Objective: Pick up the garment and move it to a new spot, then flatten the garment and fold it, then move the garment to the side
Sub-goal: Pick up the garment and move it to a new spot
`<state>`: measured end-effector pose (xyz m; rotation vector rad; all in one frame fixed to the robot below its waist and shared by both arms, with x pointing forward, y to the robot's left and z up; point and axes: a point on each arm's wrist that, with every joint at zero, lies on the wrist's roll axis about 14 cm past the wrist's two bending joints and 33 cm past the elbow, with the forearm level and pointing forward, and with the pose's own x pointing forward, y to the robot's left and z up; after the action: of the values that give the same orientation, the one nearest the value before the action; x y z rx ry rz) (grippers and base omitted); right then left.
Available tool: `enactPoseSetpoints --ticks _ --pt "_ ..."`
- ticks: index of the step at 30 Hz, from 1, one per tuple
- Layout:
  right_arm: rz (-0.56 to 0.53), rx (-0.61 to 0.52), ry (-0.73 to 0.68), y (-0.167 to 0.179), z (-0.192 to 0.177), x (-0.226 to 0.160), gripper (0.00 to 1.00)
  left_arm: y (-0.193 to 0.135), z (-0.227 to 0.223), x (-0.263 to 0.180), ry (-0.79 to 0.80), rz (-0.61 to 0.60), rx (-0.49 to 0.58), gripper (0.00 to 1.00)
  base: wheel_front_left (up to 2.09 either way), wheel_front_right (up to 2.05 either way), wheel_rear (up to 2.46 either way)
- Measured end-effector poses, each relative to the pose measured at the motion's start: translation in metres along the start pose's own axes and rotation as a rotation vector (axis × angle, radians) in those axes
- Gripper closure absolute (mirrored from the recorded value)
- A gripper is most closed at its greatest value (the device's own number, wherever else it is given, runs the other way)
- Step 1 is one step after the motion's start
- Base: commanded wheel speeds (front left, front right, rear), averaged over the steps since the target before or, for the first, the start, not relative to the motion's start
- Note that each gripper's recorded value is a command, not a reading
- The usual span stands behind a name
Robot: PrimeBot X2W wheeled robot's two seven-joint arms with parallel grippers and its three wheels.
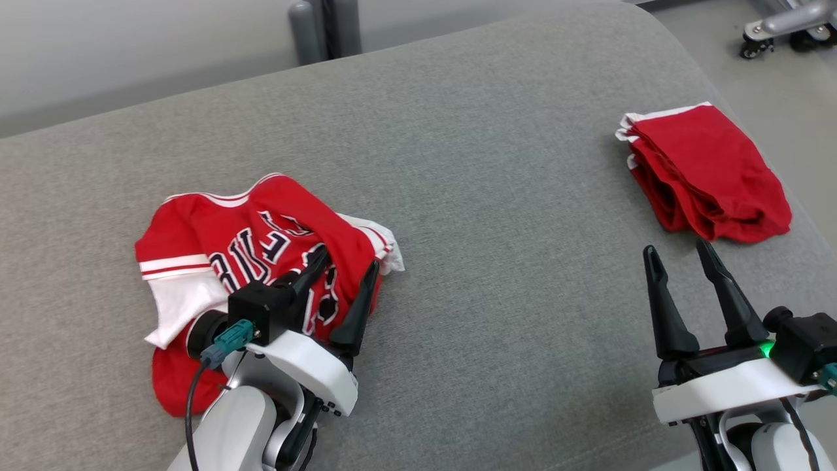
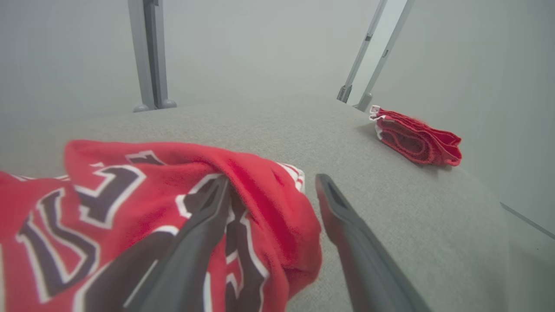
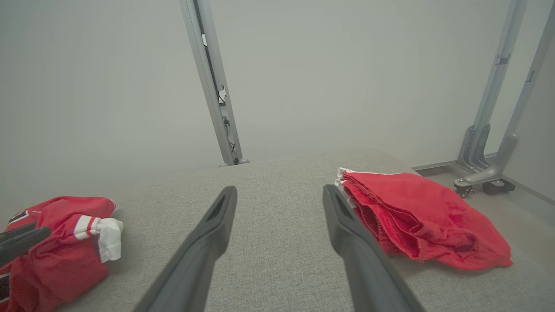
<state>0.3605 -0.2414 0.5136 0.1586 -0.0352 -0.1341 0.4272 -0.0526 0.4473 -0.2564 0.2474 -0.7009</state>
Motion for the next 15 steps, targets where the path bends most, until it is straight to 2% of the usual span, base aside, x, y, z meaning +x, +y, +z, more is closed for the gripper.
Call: enactPoseSetpoints --ticks 5,10,15 --pt "0.023 -0.001 -0.014 0.007 0.003 0.006 0.00 0.011 0.039 -0.014 -0.154 0.049 0.015 0.00 0.00 0.00 0.00" --pt "0.063 -0.007 -0.025 0.019 0.008 0.011 0.00 0.049 0.076 -0.044 -0.269 0.187 0.073 0.00 0.00 0.00 0.00" --pt "0.121 -0.012 -0.027 0.038 0.011 0.015 0.00 0.093 0.094 -0.090 -0.317 0.355 0.127 0.00 0.00 0.00 0.00"
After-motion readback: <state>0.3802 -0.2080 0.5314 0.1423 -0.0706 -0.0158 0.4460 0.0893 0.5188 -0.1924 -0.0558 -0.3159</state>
